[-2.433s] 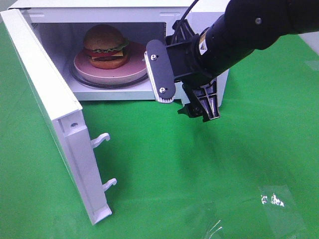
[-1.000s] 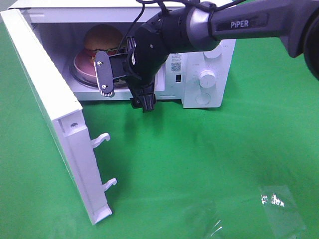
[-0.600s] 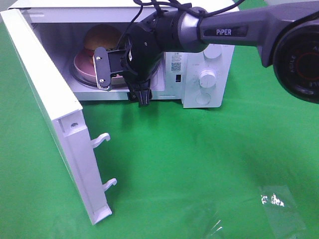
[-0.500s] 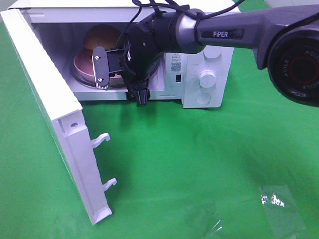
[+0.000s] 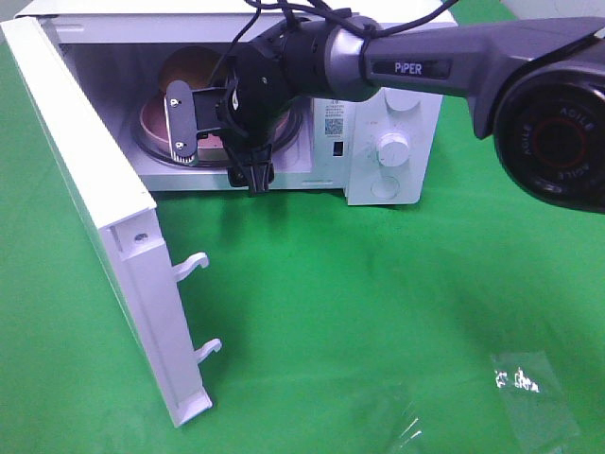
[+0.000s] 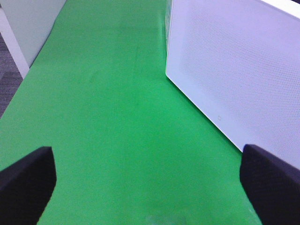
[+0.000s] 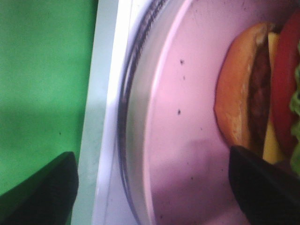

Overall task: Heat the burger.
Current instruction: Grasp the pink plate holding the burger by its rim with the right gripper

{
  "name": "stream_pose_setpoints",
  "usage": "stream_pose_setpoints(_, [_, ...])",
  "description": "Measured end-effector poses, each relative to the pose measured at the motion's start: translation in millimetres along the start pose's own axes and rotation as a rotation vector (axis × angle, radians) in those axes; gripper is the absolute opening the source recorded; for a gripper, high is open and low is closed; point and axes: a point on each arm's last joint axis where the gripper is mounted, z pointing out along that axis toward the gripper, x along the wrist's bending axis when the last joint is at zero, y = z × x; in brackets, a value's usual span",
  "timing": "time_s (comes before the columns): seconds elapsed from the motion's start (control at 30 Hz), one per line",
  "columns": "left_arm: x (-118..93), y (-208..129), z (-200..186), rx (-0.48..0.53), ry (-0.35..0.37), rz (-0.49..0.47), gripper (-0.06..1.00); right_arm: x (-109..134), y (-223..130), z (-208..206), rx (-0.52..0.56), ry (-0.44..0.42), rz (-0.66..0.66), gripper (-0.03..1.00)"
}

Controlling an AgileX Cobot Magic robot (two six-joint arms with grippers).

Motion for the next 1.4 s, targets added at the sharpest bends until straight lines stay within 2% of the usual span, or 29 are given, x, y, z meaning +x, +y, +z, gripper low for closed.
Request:
stream_pose_setpoints(0.2, [0,0,0,0.000,0.000,0.000,0.99,-4,5,10,-0.012,-0.026,0.020,0.82])
stream_pose_setpoints(0.6, [0,0,0,0.000,0.000,0.000,0.99,-5,4,12,-0.010,-0.025,0.036,0.78])
stream_pose_setpoints(0.93, [0,0,0,0.000,0.000,0.000,0.99,4,4,20,-0.019,0.006,0.074,0.63])
stream_pose_setpoints(0.97, [0,0,0,0.000,0.000,0.000,0.99,7,4,24,-0.022,0.016,0.086,0.57])
stream_pose_setpoints(1.0, [0,0,0,0.000,0.000,0.000,0.99,7,4,24,-0.022,0.016,0.086,0.57])
stream_pose_setpoints(1.07, [0,0,0,0.000,0.000,0.000,0.99,11,6,26,-0.028,0.033,0.102,0.44])
stream_pose_setpoints(1.17, [0,0,0,0.000,0.000,0.000,0.99,11,7,25,-0.029,0.034,0.102,0.41])
stream_pose_setpoints(1.3, [0,0,0,0.000,0.000,0.000,0.99,13,10,24,-0.029,0.049,0.107,0.29])
stream_pose_setpoints(1.4, [0,0,0,0.000,0.000,0.000,0.99,13,10,24,-0.029,0.050,0.108,0.29])
